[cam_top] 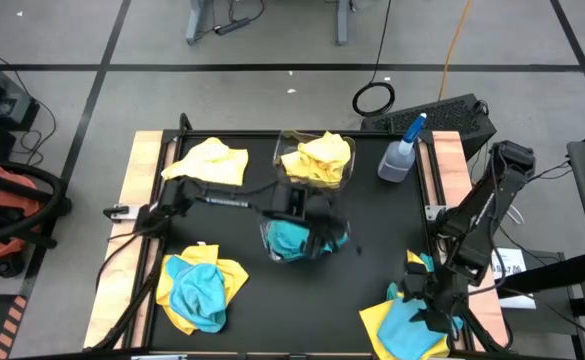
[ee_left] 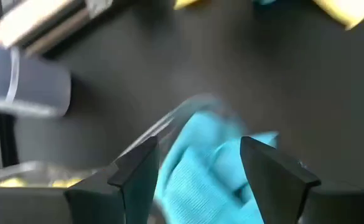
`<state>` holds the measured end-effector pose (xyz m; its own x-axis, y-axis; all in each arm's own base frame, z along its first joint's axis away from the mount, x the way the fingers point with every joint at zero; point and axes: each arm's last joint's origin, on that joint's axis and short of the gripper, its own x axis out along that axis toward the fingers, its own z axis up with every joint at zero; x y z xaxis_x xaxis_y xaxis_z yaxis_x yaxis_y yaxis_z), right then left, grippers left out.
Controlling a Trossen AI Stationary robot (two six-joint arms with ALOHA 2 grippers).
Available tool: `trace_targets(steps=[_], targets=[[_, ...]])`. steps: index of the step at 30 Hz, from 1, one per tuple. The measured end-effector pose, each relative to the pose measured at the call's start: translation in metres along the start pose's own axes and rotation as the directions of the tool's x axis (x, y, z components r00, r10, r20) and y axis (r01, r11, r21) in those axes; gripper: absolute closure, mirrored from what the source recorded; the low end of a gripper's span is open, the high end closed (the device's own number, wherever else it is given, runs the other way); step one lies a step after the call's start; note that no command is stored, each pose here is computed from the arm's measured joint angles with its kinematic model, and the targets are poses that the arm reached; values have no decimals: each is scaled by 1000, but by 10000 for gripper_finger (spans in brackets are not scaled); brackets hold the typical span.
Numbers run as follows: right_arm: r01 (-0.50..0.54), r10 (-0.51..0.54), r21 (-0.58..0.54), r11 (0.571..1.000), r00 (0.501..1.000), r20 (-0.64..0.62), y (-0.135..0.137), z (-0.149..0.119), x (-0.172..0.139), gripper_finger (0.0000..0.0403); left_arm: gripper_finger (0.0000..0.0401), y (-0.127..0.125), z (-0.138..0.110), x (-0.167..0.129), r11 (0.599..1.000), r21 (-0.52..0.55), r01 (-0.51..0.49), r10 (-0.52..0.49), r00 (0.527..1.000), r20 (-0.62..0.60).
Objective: Sort microfiber towel by color & place in baskets
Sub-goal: Put the blue microfiber cloth into the bottom transparent bin
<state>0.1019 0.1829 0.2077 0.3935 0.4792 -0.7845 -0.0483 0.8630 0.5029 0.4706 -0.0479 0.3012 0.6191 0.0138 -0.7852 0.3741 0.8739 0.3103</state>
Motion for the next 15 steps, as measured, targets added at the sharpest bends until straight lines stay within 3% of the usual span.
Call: trace_targets(steps=[6,15], targets=[[7,-5,55,998,999,-37,3,-11,-1,148,170,-34,22,-4,998,60,16,-22,996,90],[72,-62,114,991,994,-93,0,-24,-4,148,170,-68,34,-10,991,118,69,-84,988,131]])
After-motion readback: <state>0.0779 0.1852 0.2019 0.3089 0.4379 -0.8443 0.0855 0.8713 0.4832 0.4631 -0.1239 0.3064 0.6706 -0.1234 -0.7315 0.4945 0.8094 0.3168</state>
